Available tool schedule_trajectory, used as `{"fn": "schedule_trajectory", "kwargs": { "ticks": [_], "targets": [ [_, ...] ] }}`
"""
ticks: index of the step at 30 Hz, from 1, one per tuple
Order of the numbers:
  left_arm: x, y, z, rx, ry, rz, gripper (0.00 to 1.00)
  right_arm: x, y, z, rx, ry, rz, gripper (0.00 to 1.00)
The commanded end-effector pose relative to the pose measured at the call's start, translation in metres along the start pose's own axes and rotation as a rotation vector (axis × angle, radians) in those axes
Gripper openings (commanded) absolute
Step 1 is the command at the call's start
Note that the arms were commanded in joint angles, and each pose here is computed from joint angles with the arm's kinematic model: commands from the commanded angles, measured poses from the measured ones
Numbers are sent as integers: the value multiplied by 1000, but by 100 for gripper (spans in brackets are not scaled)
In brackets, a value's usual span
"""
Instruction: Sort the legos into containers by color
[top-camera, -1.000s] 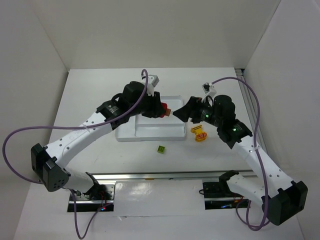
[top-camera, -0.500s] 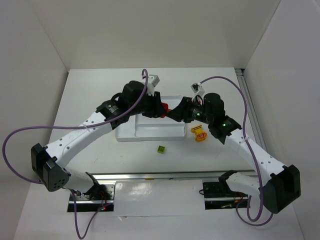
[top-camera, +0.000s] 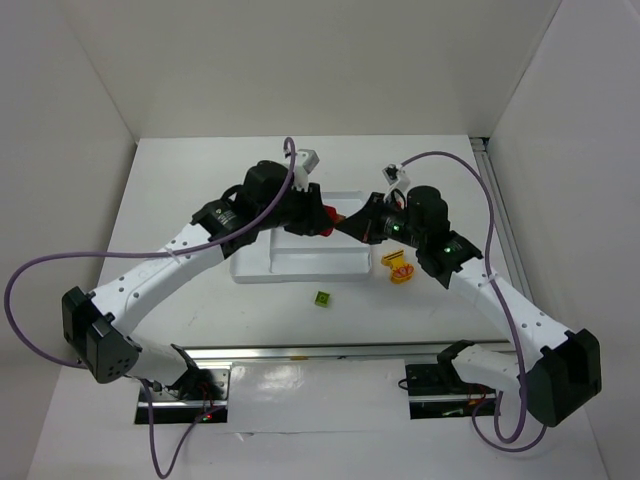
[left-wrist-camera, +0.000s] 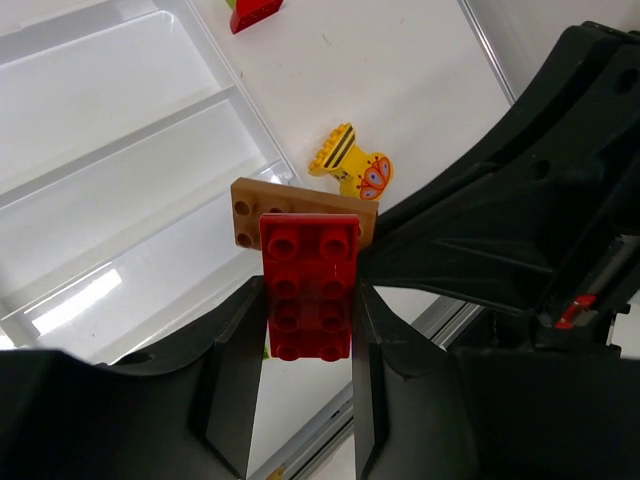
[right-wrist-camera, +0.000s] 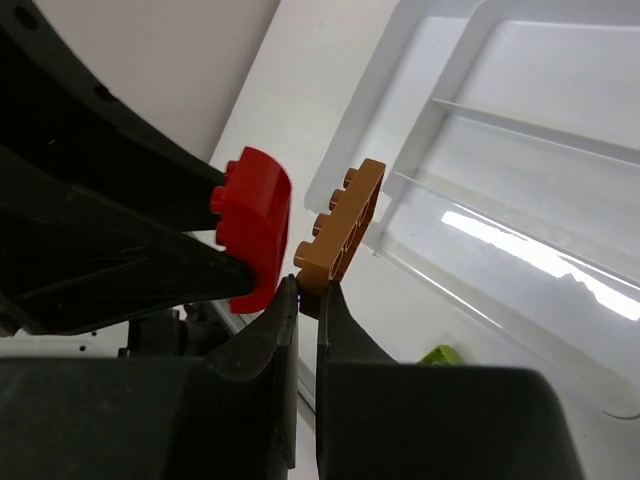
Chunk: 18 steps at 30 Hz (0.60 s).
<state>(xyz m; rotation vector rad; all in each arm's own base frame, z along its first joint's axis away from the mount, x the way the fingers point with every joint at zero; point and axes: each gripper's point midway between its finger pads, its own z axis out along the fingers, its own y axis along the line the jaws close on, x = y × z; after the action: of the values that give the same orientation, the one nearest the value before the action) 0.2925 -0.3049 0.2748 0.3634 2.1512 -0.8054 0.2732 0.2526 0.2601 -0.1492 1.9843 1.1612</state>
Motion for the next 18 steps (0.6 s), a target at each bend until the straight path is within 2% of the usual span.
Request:
{"fn": "schedule_trajectory", "kwargs": {
  "ticks": [1, 6, 8, 11, 13, 14, 17, 18],
  "targets": [
    [-17, -9, -7, 56, -52, 12, 0, -10, -9, -2, 72, -39, -39, 0],
    [-30, 11, -12, 29, -79, -16, 0, -11, -26, -4, 157, -56, -39, 0],
    [-37, 32, -19, -27, -94, -41, 0, -7, -37, -2, 196, -49, -40, 0],
    [-39, 90, -18, -236, -85, -106, 0, -13, -54, 7, 283, -44, -47, 0],
    [-19, 135, -15, -412, -34, -160, 0, -21, -68, 23, 338, -33, -68, 0],
    [-18, 154, -19, -492, -49, -165, 0, -21, -73, 29, 353, -8, -77, 0],
    [-4, 197, -13, -585, -20, -241, 0, -19, -102, 58, 436, 46, -88, 0],
    [2, 209, -13, -625, -8, -249, 0, -32, -99, 66, 433, 21, -95, 0]
  ]
}}
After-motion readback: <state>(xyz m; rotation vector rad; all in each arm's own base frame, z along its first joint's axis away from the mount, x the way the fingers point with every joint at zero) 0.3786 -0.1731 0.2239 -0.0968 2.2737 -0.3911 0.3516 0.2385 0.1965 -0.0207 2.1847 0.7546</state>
